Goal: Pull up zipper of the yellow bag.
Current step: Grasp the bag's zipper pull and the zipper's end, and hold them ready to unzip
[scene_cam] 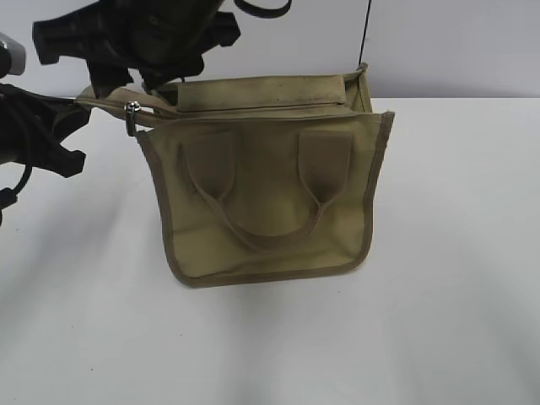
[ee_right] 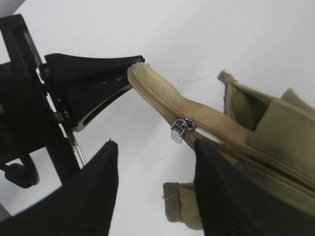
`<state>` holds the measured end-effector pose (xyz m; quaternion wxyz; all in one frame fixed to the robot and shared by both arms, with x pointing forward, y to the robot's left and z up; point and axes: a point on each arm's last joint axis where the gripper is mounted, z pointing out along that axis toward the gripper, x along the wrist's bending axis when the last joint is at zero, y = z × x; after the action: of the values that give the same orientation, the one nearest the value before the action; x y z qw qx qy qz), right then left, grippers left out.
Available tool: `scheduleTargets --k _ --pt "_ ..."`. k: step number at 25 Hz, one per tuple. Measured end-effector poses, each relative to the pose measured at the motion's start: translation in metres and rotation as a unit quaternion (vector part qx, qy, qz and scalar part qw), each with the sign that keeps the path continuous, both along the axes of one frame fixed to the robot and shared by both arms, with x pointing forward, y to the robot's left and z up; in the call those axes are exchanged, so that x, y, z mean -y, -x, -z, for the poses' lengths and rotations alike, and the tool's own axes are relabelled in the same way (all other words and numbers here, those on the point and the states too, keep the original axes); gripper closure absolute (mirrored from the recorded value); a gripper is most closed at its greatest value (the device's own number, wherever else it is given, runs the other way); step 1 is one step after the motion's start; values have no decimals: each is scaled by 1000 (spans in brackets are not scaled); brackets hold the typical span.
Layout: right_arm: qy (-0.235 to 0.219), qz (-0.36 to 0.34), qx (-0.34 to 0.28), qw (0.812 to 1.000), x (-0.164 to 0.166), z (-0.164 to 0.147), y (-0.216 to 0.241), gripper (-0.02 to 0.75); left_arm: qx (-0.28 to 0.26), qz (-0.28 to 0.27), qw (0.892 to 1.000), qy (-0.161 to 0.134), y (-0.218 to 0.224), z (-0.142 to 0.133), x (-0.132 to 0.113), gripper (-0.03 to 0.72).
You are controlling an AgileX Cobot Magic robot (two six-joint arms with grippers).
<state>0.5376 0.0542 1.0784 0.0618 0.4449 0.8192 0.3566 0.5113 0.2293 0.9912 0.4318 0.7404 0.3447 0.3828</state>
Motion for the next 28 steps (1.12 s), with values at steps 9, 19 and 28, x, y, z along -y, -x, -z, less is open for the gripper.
scheduleTargets --k 9,19,28 --pt "26 6 -56 998 -8 34 -3 374 -15 12 1000 -1 11 -12 0 681" --pt "-20 76 -87 993 -13 48 -14 374 -11 17 1000 5 22 -26 -1 681" --pt "-72 150 -107 980 -21 66 -25 375 -17 17 1000 9 23 -27 -1 681"
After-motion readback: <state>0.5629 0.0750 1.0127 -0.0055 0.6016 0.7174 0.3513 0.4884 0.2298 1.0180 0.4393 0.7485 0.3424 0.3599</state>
